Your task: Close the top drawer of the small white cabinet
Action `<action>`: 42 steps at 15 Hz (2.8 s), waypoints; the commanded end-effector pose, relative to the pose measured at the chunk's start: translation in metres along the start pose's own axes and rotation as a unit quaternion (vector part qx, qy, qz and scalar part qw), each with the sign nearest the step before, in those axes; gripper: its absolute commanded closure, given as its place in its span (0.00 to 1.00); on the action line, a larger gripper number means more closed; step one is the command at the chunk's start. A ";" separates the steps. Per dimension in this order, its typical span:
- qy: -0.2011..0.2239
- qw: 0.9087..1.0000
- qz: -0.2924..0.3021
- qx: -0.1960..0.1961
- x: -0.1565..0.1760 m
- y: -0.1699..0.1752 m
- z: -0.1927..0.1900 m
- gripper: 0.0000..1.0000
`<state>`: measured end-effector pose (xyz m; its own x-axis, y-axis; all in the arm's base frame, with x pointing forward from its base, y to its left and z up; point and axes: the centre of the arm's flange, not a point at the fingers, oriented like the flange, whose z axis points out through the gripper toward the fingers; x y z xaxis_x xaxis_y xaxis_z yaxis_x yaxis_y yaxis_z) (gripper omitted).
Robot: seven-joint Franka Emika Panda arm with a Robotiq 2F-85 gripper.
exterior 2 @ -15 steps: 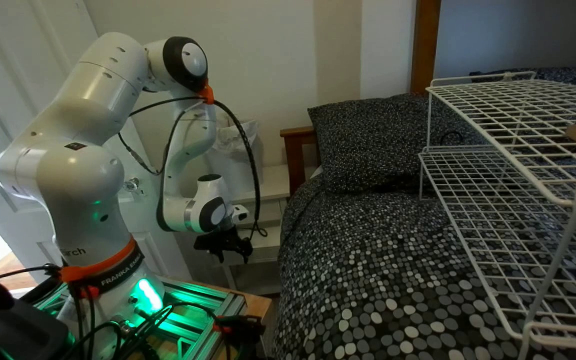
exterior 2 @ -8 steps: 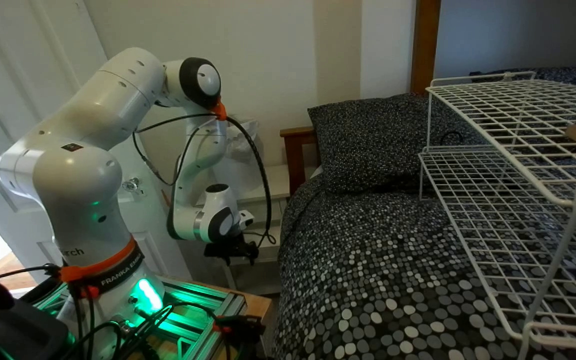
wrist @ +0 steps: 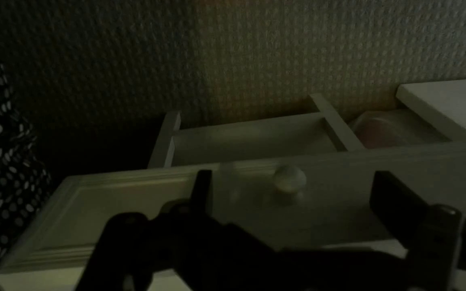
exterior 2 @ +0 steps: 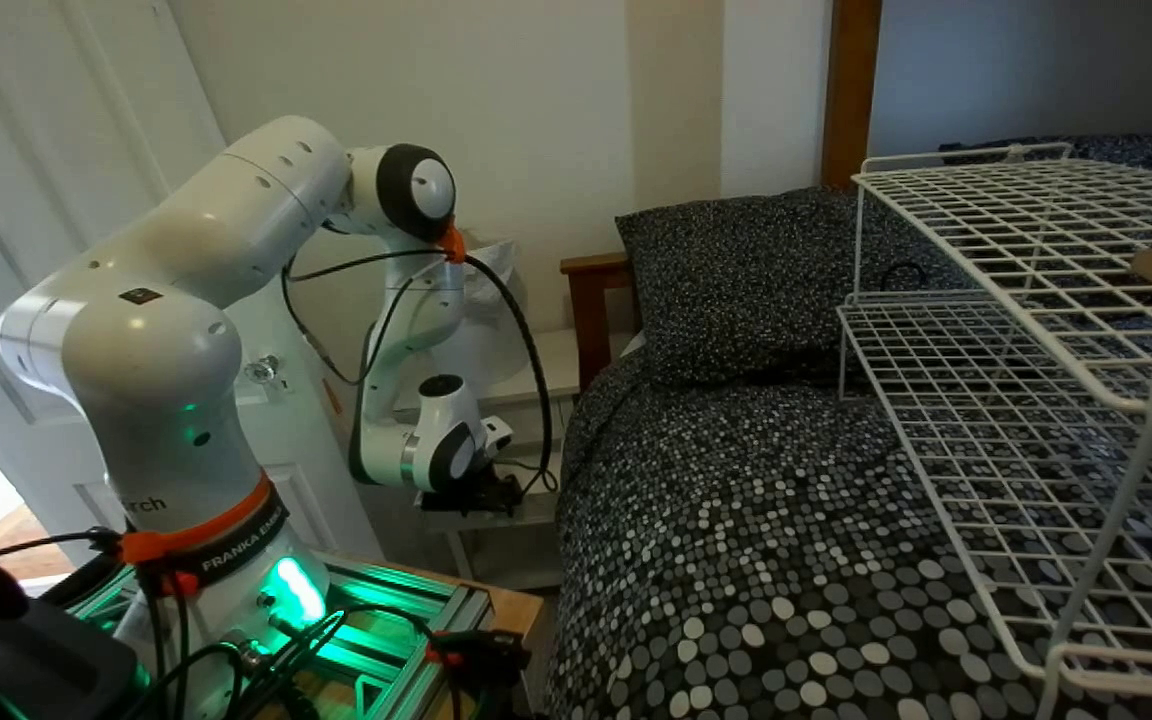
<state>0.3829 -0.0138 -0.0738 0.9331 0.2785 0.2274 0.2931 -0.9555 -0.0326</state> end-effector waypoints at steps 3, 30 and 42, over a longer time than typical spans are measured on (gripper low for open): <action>0.034 0.999 0.003 0.005 -0.001 0.003 0.024 0.00; 0.197 0.980 -0.022 -0.024 0.065 -0.007 0.066 0.00; 0.127 0.990 0.026 -0.055 0.073 -0.011 0.066 0.00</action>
<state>0.4716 0.0190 -0.1285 0.7791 0.2314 0.5826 0.2533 -0.9663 0.0451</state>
